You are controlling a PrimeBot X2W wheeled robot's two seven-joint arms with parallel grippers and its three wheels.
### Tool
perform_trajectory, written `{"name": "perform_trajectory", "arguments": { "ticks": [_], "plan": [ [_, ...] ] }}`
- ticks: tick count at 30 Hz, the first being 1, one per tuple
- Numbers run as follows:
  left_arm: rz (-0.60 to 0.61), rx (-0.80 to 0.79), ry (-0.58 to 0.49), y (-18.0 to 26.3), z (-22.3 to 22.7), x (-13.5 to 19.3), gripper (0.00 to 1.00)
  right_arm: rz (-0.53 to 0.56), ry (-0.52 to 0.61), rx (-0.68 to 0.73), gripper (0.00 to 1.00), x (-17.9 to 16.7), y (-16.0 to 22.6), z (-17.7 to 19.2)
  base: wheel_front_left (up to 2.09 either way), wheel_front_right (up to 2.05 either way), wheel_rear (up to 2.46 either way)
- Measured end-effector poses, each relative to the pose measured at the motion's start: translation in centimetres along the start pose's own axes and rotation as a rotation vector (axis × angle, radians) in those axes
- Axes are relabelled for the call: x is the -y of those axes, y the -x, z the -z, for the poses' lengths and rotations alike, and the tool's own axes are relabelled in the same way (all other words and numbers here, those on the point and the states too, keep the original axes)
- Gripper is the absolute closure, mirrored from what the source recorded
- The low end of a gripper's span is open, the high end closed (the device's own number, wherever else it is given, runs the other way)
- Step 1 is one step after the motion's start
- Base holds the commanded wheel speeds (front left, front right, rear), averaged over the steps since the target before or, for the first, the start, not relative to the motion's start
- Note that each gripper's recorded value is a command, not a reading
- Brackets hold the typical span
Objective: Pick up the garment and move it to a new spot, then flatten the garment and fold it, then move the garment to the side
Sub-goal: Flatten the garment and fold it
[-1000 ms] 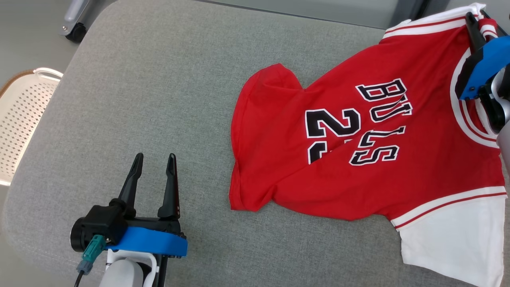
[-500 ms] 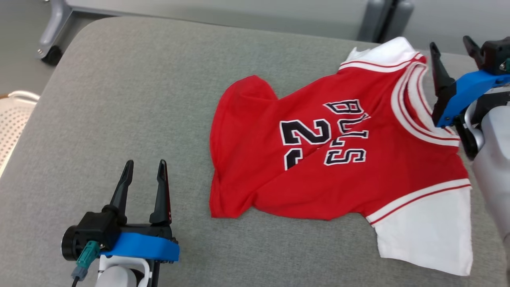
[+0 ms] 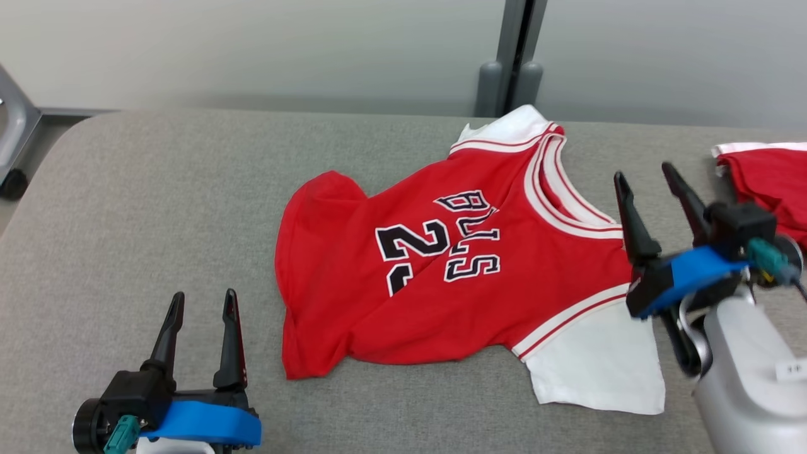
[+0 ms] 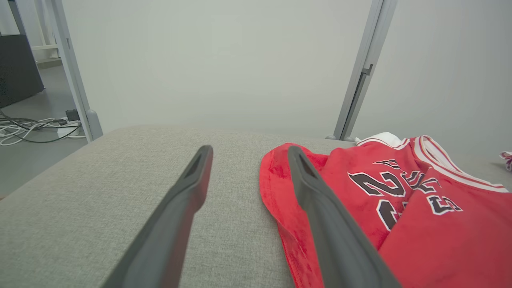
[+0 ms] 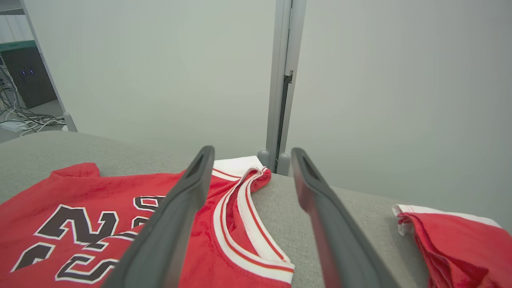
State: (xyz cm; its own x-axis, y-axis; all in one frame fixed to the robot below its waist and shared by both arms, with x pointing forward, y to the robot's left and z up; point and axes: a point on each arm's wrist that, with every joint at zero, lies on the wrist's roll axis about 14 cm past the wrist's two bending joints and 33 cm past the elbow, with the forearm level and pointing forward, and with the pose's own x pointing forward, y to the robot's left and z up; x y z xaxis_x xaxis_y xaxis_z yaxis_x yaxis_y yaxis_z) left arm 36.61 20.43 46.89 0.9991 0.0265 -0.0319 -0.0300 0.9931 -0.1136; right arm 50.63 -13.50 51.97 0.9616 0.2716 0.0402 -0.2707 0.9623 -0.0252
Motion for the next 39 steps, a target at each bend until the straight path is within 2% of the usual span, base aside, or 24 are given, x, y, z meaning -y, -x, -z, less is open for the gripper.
{"name": "perform_trajectory", "arguments": {
  "ticks": [11, 17, 24, 39],
  "plan": [
    [0.023, 0.021, -0.003, 1.0, -0.6, 0.7, 0.0, 0.123, -0.108, 0.011, 0.0, 0.5, 8.9, 1.8, 0.0, 0.0, 0.0],
    [0.027, 0.01, -0.009, 1.5, -0.3, 0.8, 0.0, 0.125, -0.107, -0.004, 0.0, -1.1, 12.0, 2.6, 0.0, 0.0, 0.0],
    [0.033, 0.004, -0.01, 1.6, -0.1, 1.0, 0.0, 0.104, -0.13, -0.008, 0.0, -3.1, 13.5, 2.6, 0.0, 0.0, 0.0],
    [0.03, -0.004, -0.015, 1.9, 0.1, 0.8, 0.0, 0.103, -0.112, -0.058, 0.0, -3.0, 13.6, 3.4, 0.0, 0.0, 0.0]
  ]
}}
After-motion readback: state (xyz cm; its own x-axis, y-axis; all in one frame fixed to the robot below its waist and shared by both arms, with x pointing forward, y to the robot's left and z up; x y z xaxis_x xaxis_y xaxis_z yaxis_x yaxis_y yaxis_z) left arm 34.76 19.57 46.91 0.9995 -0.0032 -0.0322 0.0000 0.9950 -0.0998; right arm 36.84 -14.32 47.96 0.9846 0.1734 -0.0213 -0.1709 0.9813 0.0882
